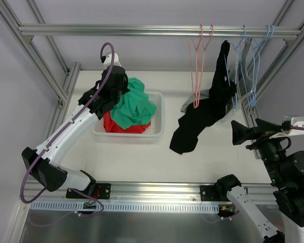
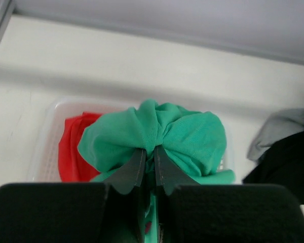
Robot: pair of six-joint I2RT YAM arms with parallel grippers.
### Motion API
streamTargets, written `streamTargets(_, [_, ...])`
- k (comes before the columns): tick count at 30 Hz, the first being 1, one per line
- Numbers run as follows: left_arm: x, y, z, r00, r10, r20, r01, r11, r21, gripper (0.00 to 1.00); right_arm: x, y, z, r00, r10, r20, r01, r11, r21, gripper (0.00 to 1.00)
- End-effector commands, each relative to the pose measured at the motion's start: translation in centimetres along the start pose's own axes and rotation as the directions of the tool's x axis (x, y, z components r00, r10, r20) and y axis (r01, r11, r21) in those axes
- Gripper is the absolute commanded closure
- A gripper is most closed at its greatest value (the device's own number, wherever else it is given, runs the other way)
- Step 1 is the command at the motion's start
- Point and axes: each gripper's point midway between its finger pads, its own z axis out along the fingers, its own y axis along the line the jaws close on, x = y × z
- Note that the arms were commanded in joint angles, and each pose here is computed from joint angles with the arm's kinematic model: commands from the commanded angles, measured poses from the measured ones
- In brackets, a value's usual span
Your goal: Remove the tank top from the hanger
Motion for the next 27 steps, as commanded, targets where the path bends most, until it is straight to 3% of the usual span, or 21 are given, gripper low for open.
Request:
streamTargets(1, [1.6, 0.9, -0.3, 0.989, -0.144, -0.030, 0.145, 0.989, 0.010, 1.00, -1.0, 0.7, 1.1, 0.999, 0.016, 0.031, -0.015, 1.000, -0.024, 0.01])
streamTargets(7, [12.9, 3.3, 4.2, 0.946, -0.164, -0.280, 0.138, 0.984, -0.109, 1.00, -0.4, 1.5, 2.2, 1.000, 0.013, -0.003, -0.013, 0.999, -0.052, 0.01])
streamTargets(11, [20.1, 3.8, 4.9, 0.883, -0.194, -0.428, 0.136, 0.977, -0.164, 1.00, 0.0, 1.6, 2.6, 1.000, 0.009, -0.015, -0.010, 0.998, -0.056, 0.01])
streamTargets(15, [25.3, 3.3, 6.1, 0.813, -0.133, -0.566, 0.068, 0.988, -0.135, 1.00, 0.3, 1.7, 2.8, 1.000, 0.003, -0.022, -0.004, 0.998, -0.058, 0.01])
streamTargets(19, [25.8, 3.8, 5.5, 0.807, -0.160, -0.569, 0.082, 0.984, -0.160, 1.00, 0.8, 1.6, 3.7, 0.997, -0.034, -0.076, 0.030, 0.998, -0.050, 0.00])
streamTargets(23, [22.7, 4.5, 3.7, 0.853, -0.191, -0.485, 0.129, 0.979, -0.159, 1.00, 1.8, 0.2, 6.2, 0.960, -0.138, -0.245, 0.150, 0.988, 0.032, 0.00])
streamTargets(24, [21.8, 4.4, 3.3, 0.861, -0.193, -0.470, 0.141, 0.979, -0.145, 0.94, 0.3, 0.0, 6.4, 0.960, -0.153, -0.235, 0.169, 0.984, 0.050, 0.01])
streamTargets(25, [19.9, 4.1, 2.4, 0.880, -0.195, -0.433, 0.163, 0.980, -0.112, 0.73, -0.1, -0.6, 7.1, 0.947, -0.191, -0.258, 0.217, 0.973, 0.077, 0.01])
streamTargets(27, [16.9, 3.6, 0.8, 0.900, -0.213, -0.380, 0.208, 0.977, -0.052, 0.63, -0.7, -0.9, 9.3, 0.924, -0.207, -0.320, 0.249, 0.964, 0.095, 0.03])
